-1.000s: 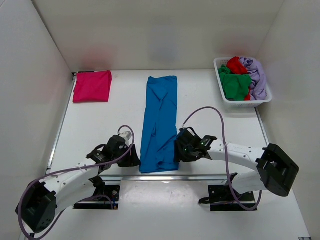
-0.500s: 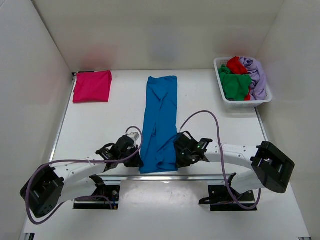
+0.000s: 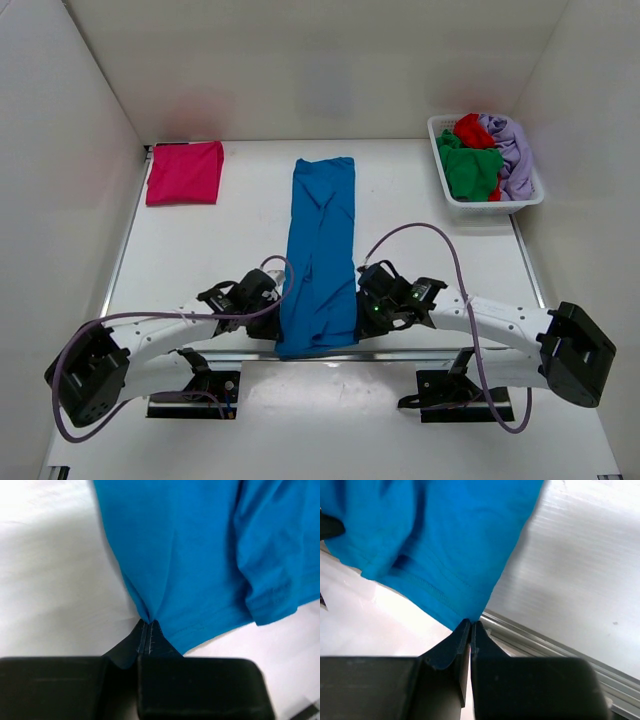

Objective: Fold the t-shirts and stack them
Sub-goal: Grab the bottom of the folded rectangular tshirt with both arms, then fold the folded rectangular tshirt in 1/3 of the way

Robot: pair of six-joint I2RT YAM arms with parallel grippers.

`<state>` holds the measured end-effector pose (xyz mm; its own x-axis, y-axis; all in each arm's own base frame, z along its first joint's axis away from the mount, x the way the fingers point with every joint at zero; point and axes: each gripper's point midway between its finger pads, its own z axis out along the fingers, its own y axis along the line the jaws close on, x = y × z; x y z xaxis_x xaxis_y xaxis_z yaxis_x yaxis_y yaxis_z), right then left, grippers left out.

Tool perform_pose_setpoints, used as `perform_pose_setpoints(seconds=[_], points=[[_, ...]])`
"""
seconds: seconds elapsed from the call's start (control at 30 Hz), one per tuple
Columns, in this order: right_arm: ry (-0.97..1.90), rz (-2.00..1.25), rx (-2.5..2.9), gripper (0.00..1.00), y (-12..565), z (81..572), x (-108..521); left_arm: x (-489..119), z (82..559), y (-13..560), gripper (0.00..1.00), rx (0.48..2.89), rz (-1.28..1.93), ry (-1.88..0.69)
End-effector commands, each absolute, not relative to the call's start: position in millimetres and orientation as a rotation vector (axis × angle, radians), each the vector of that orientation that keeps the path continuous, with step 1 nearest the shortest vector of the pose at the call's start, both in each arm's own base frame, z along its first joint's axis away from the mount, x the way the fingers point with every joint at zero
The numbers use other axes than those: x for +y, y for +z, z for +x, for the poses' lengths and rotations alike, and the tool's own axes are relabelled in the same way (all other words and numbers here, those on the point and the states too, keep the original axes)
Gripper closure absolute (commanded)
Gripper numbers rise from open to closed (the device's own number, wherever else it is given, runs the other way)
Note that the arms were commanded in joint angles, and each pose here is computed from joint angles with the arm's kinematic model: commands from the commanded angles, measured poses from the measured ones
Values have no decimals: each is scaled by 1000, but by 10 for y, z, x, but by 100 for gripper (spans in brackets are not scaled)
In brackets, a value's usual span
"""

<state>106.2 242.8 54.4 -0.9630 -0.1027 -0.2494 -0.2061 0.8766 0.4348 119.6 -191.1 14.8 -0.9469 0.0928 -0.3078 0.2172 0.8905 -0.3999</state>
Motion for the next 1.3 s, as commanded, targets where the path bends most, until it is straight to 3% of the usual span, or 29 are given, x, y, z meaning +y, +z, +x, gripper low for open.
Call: perform_pose_setpoints(seconds=[0.0, 0.2, 0.37, 0.8, 1.27], points=[[679, -287, 2882, 100, 532, 948, 2317, -1960, 1014, 206, 100, 2841, 324, -670], [716, -324, 2919, 100, 476, 782, 2299, -1997, 880, 245, 100, 2853, 319, -724], [760, -343, 2913, 100, 637, 852, 2307, -2062, 1211, 639, 100, 2761, 244, -751], [732, -390, 2764, 100, 1338, 2065, 2278, -2223, 2233, 1169, 100, 2665, 165, -769], [708, -332, 2710, 100, 1289, 2971, 2231, -2113, 3037, 1030, 100, 2640, 42, -759]])
